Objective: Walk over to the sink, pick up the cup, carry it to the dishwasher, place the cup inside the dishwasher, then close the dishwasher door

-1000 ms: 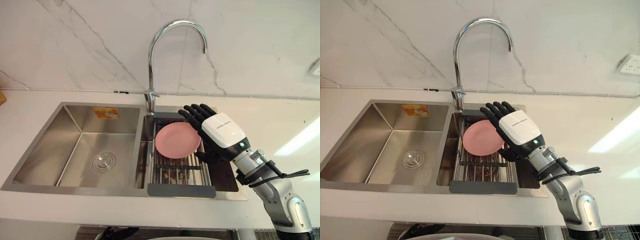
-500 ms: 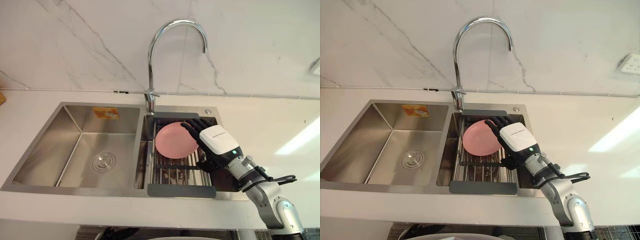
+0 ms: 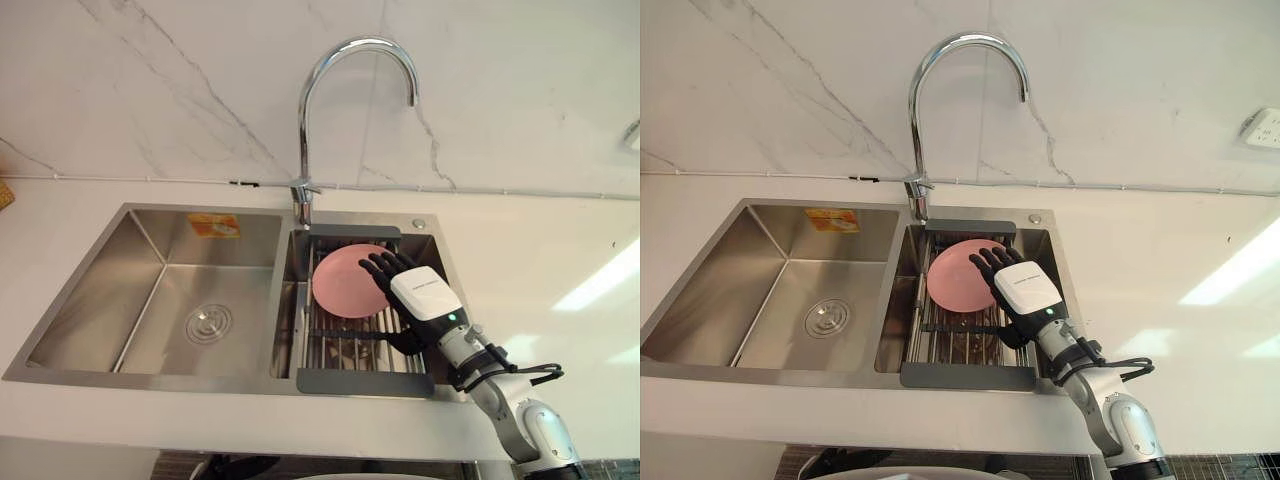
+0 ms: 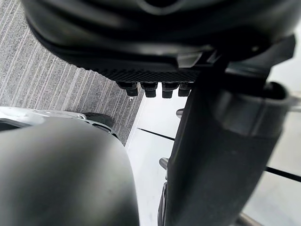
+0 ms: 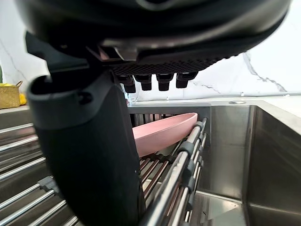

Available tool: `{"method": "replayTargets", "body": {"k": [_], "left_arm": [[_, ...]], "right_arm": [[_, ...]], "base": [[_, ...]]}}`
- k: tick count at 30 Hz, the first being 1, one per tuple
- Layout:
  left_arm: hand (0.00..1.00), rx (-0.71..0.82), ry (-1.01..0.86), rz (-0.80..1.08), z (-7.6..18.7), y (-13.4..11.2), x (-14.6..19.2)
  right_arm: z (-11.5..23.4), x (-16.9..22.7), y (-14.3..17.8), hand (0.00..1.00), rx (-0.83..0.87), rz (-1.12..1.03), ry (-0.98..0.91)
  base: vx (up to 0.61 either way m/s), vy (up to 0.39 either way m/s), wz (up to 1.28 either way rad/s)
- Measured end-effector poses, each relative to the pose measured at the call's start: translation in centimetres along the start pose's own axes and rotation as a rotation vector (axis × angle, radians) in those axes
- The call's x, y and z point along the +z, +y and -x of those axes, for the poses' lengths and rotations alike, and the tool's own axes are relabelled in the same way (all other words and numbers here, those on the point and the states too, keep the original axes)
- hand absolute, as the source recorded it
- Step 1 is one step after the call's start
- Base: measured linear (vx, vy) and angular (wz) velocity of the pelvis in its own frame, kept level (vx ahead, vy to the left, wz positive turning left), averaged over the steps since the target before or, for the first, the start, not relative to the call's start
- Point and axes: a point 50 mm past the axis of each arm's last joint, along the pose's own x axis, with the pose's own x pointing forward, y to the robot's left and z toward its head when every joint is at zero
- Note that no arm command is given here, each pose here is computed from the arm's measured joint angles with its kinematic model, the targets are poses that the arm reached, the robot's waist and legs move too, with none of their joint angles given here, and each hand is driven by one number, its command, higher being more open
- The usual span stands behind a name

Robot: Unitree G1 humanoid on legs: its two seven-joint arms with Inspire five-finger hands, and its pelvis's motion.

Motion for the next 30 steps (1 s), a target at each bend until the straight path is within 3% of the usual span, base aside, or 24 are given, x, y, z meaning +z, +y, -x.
{"method": "replayTargets", "body": {"k": [12,13,21,30], "left_arm": [[1.00,-0.002,0.004,-0.025,-0.1,0.2,-0.1],[1.00,-0.002,0.004,-0.026,-0.1,0.2,-0.1],[1.00,0.000,0.000,-0.033,-0.1,0.2,0.1],[1.00,0.014,-0.014,-0.038,-0.2,0.5,0.5]], "right_arm": [[-1.8,0.8,1.7,1.00,0.098,0.017,-0.038],[-1.9,0.8,1.7,0.00,0.104,0.019,-0.037],[-2.7,1.0,1.7,0.00,0.121,0.094,-0.031],[-2.7,1.8,2.5,0.00,0.032,0.203,-0.055]], "base": [[-0.01,0.003,0.04],[0.00,0.000,0.00],[0.00,0.000,0.01],[0.00,-0.001,0.01]]}}
